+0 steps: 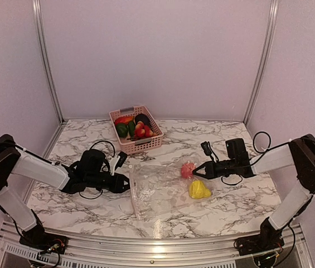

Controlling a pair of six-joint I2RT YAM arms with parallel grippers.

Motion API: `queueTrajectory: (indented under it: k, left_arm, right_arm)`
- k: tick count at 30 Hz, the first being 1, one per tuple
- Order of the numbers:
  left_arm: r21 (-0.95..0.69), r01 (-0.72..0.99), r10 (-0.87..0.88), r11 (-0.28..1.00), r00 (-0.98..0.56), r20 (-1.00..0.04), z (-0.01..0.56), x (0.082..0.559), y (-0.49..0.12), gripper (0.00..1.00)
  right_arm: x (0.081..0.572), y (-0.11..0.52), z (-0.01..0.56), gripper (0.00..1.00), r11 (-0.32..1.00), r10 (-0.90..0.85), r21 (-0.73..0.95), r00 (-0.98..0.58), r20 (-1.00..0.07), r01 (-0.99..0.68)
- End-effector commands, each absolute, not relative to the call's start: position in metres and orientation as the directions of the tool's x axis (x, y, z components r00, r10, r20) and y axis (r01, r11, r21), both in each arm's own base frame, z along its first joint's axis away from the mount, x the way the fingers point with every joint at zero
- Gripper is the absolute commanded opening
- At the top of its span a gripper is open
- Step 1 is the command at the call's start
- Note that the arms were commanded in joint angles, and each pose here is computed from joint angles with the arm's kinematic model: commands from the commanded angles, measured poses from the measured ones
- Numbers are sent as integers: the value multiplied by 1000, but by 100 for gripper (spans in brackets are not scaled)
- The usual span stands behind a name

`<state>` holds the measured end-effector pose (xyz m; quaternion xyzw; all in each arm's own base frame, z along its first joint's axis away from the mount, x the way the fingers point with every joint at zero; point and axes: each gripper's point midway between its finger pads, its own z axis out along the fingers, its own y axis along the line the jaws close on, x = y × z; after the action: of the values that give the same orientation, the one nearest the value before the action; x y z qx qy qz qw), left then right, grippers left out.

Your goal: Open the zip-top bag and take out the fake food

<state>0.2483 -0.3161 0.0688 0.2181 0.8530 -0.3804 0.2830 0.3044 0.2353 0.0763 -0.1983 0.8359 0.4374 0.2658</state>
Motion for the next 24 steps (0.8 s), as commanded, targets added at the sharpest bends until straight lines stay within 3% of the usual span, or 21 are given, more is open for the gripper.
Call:
queueTrajectory:
  k: [1,8,24]
  left_arm:
    - [-604,582,46,544,-740,-671,77,257,-340,22]
    - [-690,571,-38,446,-758,-651,81,258,-364,23]
    - [-771,540,-111,339,-790,-602,62,260,-378,54]
  right_arm:
    - [303,250,97,0,507,-115,614,-754,-647,-604]
    - [293,263,112,0,465,-128,615,-736,-665,-637]
    - [274,303,169,0,355,-156,579,-658,-737,-734]
